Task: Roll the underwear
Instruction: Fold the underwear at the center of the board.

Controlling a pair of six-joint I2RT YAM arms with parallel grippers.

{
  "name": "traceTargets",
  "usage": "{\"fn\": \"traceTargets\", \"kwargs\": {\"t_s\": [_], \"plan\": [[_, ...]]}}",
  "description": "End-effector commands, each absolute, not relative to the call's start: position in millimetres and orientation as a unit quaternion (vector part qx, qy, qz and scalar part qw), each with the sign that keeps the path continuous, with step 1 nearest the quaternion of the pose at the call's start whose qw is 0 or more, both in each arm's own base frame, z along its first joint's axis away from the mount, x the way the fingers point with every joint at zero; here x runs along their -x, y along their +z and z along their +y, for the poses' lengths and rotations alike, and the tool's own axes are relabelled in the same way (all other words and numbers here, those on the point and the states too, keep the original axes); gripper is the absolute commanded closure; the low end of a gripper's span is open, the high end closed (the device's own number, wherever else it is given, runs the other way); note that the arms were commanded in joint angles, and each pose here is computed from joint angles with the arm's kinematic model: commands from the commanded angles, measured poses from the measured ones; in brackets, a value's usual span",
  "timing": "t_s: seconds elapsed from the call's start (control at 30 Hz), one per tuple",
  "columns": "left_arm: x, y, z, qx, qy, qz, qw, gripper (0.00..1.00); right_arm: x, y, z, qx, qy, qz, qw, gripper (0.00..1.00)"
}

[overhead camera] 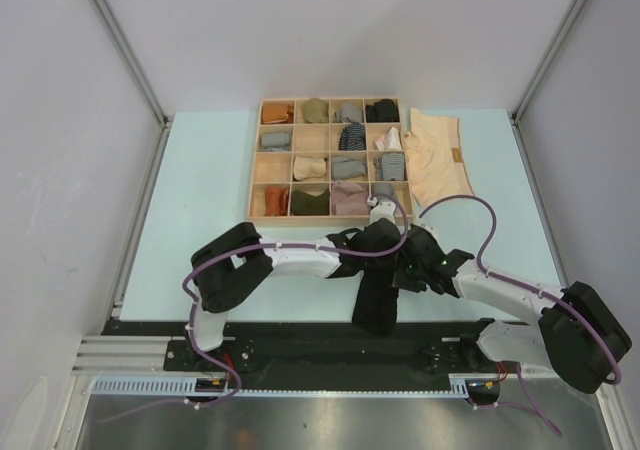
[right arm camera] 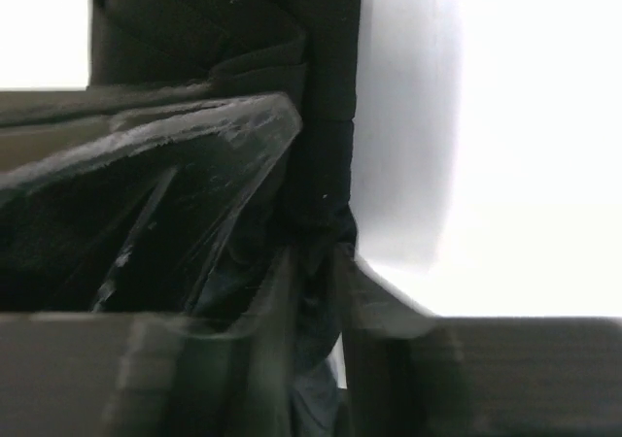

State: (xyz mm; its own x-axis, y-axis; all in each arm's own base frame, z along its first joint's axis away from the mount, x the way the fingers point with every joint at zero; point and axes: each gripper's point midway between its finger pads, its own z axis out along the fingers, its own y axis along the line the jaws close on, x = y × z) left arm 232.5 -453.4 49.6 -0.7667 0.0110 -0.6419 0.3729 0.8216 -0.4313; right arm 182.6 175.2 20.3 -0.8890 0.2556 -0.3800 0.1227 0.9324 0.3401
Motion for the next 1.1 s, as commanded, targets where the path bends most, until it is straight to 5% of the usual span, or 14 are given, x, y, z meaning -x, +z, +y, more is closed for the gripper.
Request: {"fn": "traceTargets", "kwargs": {"t_s": [0.0, 0.03, 0.17, 1.07], "plan": [[-229.6, 56.7, -470.6, -0.112, -0.304, 0.887, 0.329, 1.00, -184.8, 32.7, 170.5, -0.107, 0.162, 0.953, 0.232, 0.57], [-231.4, 54.2, -468.8, -0.108, -0.304, 0.887, 0.331, 1.00, -184.2, 40.2, 169.3, -0.109, 0.170, 0.950, 0.240, 0.43], [-226.9, 43.9, -462.4, -0.110, -0.313, 0.884, 0.329, 1.00, -182.2, 64.5, 158.0, -0.119, 0.189, 0.939, 0.261, 0.35], [-226.8, 77.6, -476.0, -0.116, -0.377, 0.845, 0.360, 1.00, -265.7, 71.2, 125.1, -0.194, 0.222, 0.909, 0.296, 0.40]]}}
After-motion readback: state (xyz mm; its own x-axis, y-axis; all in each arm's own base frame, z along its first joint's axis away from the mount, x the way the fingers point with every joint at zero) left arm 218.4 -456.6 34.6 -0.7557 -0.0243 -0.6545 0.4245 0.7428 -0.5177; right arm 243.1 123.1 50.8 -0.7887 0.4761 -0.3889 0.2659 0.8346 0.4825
